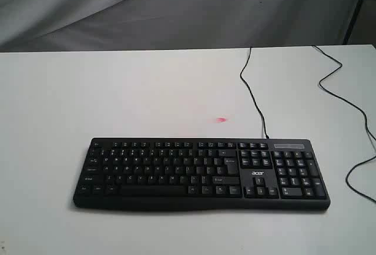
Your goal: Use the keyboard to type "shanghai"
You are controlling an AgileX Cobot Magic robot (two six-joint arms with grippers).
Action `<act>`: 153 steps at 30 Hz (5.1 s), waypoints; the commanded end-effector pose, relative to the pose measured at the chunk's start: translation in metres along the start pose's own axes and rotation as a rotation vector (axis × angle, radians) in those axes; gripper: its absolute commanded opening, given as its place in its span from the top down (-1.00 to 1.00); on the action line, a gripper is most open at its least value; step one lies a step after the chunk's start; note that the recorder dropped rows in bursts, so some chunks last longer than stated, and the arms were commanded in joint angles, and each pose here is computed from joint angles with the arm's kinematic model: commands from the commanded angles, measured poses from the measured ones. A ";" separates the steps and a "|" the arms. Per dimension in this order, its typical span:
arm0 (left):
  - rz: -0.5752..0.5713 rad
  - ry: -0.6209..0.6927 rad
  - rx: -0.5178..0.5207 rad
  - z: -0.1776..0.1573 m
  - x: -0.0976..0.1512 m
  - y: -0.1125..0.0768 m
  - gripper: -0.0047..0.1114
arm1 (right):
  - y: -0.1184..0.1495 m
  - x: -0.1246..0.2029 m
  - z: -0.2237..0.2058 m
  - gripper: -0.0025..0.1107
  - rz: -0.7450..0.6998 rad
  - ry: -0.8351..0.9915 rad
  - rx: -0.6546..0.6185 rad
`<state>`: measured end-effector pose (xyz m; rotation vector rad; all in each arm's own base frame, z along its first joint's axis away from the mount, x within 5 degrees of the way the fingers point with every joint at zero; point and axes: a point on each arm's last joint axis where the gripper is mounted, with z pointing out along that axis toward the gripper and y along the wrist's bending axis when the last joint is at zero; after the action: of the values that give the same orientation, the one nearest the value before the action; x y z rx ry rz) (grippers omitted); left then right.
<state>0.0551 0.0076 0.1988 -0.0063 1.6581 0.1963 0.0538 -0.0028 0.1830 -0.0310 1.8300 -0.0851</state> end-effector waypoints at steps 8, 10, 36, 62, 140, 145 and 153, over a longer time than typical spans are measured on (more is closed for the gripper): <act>-0.003 0.003 0.004 0.001 0.001 0.000 0.91 | 0.000 0.001 0.000 0.96 -0.001 -0.004 0.006; -0.003 0.003 0.004 0.001 0.001 0.000 0.91 | 0.000 0.001 0.000 0.96 -0.001 -0.004 0.006; -0.003 0.003 0.004 0.001 0.001 0.000 0.91 | -0.002 -0.050 -0.016 0.96 -0.002 -0.598 0.032; -0.003 0.003 0.004 0.001 0.001 0.000 0.91 | -0.003 -0.065 -0.029 0.96 0.215 -0.816 -0.057; -0.003 0.003 0.004 0.001 0.001 0.000 0.91 | 0.042 -0.277 0.226 0.96 -0.223 0.151 -0.438; -0.003 0.003 0.004 0.001 0.001 0.000 0.91 | 0.043 -0.274 0.242 0.96 -0.086 0.125 -0.408; -0.003 0.003 0.004 0.001 0.001 0.000 0.91 | 0.071 -0.241 0.276 0.96 -0.169 0.189 -0.618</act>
<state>0.0551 0.0076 0.1988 -0.0063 1.6581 0.1963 0.3771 0.0603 0.3549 -0.4934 1.9722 0.3103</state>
